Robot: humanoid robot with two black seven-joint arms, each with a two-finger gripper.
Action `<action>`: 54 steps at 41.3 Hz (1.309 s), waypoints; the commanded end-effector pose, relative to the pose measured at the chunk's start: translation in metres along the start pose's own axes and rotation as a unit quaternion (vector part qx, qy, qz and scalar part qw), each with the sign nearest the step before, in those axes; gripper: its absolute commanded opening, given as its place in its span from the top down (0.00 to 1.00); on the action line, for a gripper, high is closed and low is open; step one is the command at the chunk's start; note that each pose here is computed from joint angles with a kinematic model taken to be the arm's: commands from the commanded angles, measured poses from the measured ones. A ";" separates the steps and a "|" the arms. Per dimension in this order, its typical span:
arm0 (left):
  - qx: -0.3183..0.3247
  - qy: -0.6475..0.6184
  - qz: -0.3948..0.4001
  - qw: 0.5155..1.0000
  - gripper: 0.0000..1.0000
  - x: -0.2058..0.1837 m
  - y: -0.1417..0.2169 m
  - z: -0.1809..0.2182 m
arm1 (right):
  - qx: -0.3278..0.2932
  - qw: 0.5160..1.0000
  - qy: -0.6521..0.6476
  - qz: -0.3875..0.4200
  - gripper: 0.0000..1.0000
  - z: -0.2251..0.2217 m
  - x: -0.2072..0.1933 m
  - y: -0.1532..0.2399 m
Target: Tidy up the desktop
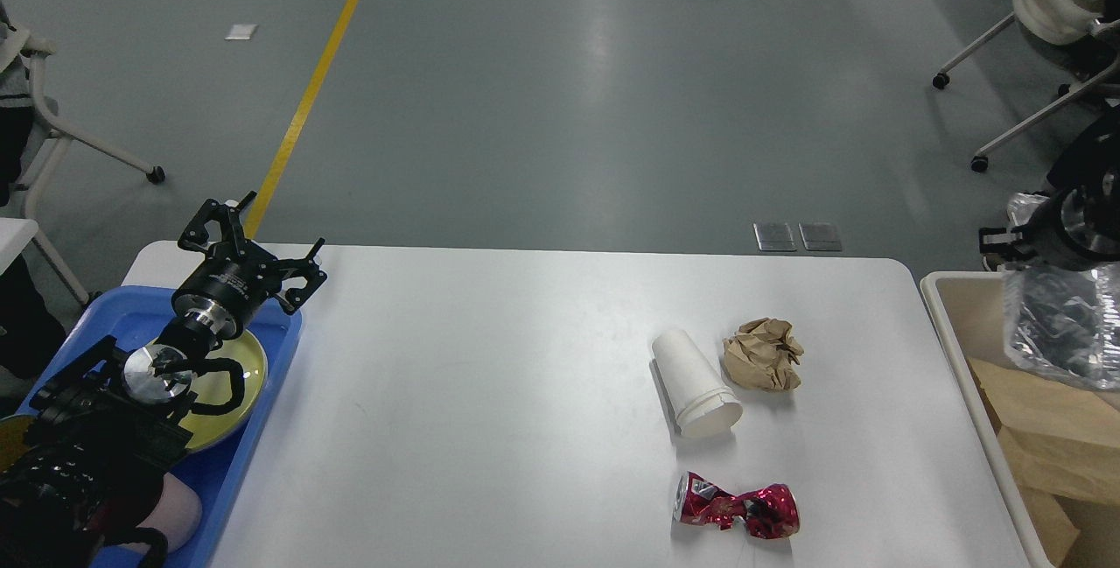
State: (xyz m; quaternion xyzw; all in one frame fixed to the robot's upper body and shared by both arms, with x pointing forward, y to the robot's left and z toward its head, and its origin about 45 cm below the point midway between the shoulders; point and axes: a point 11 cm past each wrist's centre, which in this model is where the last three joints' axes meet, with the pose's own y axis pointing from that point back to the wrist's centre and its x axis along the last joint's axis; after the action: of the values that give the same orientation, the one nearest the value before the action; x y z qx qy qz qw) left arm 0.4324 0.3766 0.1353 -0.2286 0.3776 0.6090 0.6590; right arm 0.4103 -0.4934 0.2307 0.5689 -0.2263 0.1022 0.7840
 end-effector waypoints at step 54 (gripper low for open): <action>0.001 0.000 0.000 1.000 0.00 0.000 0.000 0.000 | 0.162 0.928 -0.133 -0.308 0.00 -0.055 -0.113 0.128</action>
State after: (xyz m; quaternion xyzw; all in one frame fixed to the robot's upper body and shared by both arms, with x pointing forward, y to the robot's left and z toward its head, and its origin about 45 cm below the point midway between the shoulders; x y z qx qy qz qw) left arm 0.4323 0.3766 0.1353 -0.2283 0.3776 0.6090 0.6591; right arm 0.3081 -0.4302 0.2680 0.7140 -0.1853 -0.1598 0.6561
